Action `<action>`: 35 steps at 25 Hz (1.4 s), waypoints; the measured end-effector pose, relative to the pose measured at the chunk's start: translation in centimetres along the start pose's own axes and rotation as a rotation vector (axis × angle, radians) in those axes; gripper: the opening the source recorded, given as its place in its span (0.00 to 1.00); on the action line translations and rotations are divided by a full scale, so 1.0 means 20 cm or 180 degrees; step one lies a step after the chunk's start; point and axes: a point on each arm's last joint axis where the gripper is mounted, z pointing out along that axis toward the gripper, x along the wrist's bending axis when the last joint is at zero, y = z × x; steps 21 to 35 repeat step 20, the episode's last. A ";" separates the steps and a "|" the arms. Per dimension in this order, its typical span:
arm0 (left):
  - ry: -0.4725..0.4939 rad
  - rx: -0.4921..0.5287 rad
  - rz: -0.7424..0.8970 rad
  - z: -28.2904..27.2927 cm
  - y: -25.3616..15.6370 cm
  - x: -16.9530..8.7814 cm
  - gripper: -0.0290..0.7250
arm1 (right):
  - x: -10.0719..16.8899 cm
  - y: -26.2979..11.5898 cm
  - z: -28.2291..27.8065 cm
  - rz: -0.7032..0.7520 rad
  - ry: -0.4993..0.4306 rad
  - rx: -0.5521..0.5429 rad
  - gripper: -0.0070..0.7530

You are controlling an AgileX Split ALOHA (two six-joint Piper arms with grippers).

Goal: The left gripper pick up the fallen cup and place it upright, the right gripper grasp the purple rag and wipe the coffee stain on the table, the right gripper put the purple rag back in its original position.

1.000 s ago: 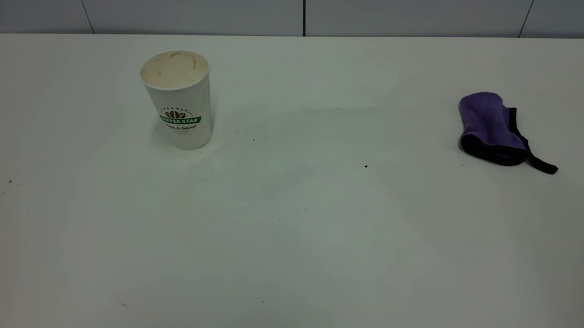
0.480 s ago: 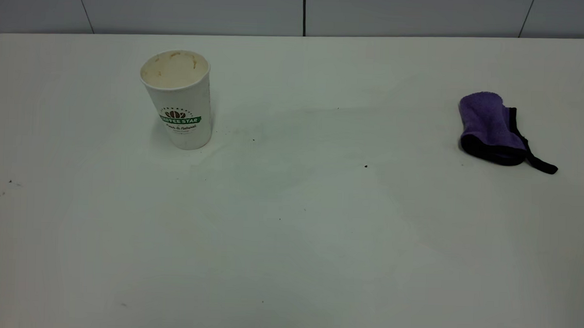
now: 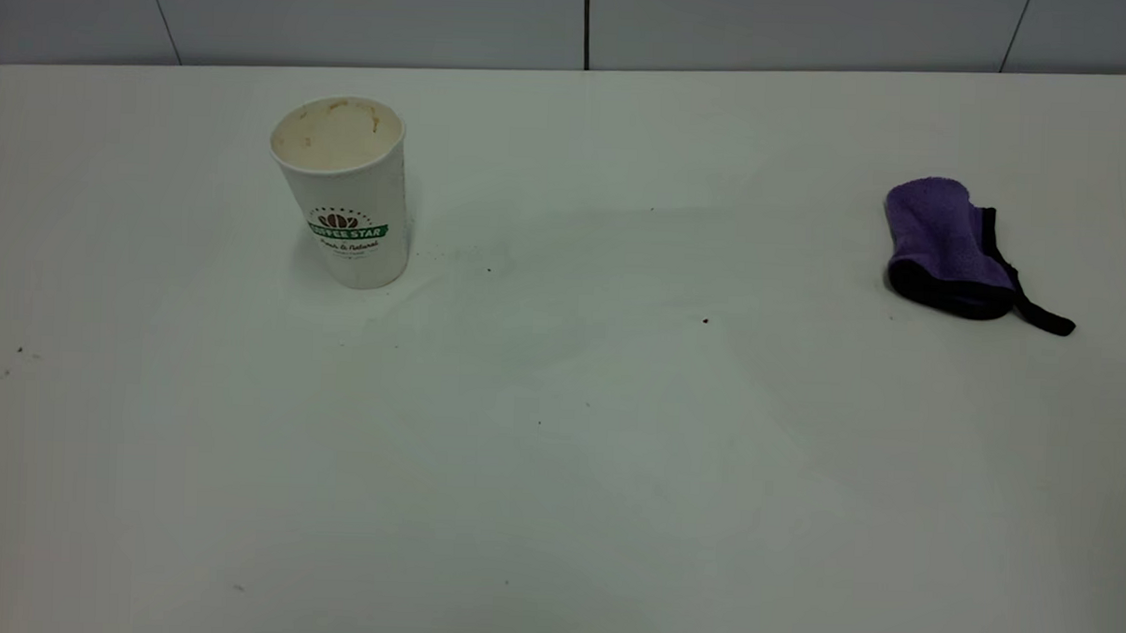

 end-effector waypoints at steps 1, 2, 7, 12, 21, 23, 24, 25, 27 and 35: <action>0.0000 0.0000 0.0000 0.00 0.00 0.00 0.49 | 0.00 0.00 0.00 0.0000 0.0000 0.0000 0.28; 0.0000 0.0000 0.0000 0.00 0.00 0.00 0.49 | 0.00 0.00 0.00 0.0000 0.0000 0.0000 0.28; 0.0000 0.0000 0.0000 0.00 0.00 0.00 0.49 | 0.00 0.00 0.00 0.0000 0.0000 0.0000 0.28; 0.0000 0.0000 0.0000 0.00 0.00 0.00 0.49 | 0.00 0.00 0.00 0.0000 0.0000 0.0003 0.29; 0.0000 0.0000 0.0000 0.00 0.00 0.00 0.49 | 0.00 0.00 0.00 0.0000 0.0000 0.0003 0.31; 0.0000 0.0000 0.0000 0.00 0.00 0.00 0.49 | 0.00 0.00 0.00 0.0000 0.0000 0.0003 0.31; 0.0000 0.0000 0.0000 0.00 0.00 0.00 0.49 | 0.00 0.00 0.00 0.0000 0.0000 0.0003 0.31; 0.0000 0.0000 0.0000 0.00 0.00 0.00 0.49 | 0.00 0.00 0.00 0.0000 0.0000 0.0003 0.31; 0.0000 0.0000 0.0000 0.00 0.00 0.00 0.49 | 0.00 0.00 0.00 0.0000 0.0000 0.0003 0.31; 0.0000 0.0000 0.0000 0.00 0.00 0.00 0.49 | 0.00 0.00 0.00 0.0000 0.0000 0.0003 0.31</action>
